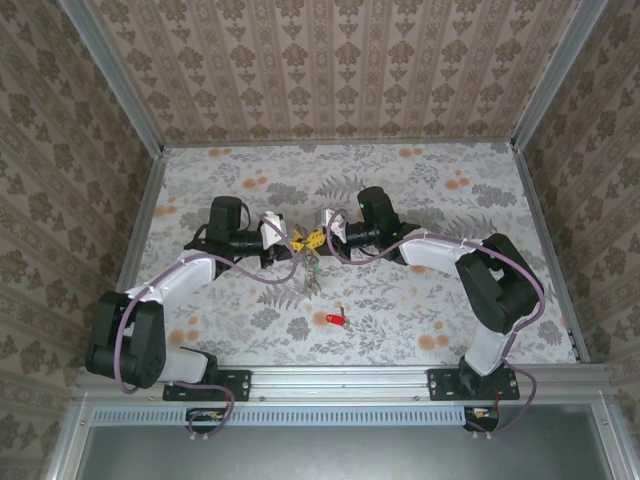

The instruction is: Put the keys on the keyring

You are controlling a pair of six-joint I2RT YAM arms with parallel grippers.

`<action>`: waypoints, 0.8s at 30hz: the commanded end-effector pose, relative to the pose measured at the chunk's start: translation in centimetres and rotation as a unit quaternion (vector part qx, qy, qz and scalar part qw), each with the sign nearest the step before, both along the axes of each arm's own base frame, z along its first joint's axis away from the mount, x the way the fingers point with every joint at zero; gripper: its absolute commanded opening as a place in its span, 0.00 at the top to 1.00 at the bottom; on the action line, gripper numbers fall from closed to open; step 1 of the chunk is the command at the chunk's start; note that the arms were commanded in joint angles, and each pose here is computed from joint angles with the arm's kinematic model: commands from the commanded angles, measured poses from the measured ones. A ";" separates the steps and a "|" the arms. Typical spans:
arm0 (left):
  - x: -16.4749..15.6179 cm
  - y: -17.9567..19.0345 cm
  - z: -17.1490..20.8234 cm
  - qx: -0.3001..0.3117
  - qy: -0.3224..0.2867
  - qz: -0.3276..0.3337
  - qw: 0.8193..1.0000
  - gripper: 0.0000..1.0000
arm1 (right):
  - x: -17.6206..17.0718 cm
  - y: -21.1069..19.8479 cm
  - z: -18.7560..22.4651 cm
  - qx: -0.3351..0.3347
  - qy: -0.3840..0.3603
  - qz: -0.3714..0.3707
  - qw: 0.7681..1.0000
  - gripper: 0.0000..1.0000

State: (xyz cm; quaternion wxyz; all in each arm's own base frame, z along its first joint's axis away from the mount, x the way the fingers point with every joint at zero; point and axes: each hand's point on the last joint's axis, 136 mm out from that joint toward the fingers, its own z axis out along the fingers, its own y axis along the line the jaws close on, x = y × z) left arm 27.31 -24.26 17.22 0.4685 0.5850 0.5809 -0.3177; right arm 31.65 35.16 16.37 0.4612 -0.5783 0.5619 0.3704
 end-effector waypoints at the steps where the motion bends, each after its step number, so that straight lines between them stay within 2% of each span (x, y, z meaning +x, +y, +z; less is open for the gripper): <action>1: 0.1 -0.5 0.6 -0.009 -0.003 -0.009 1.000 0.81 | 0.0 0.0 1.2 0.017 -0.019 0.004 1.000 1.00; 19: -0.3 -0.9 0.3 -0.003 0.004 -0.023 1.000 0.85 | 0.5 0.2 2.4 0.041 -0.039 -0.016 0.998 1.00; 23: -0.3 -0.8 0.4 -0.003 -0.005 -0.025 1.000 1.00 | 0.4 0.3 2.2 0.038 -0.038 -0.015 0.998 1.00; 24: -0.2 -0.7 0.5 -0.002 -0.006 -0.022 1.000 1.00 | 0.4 0.2 2.1 0.037 -0.038 -0.016 0.998 1.00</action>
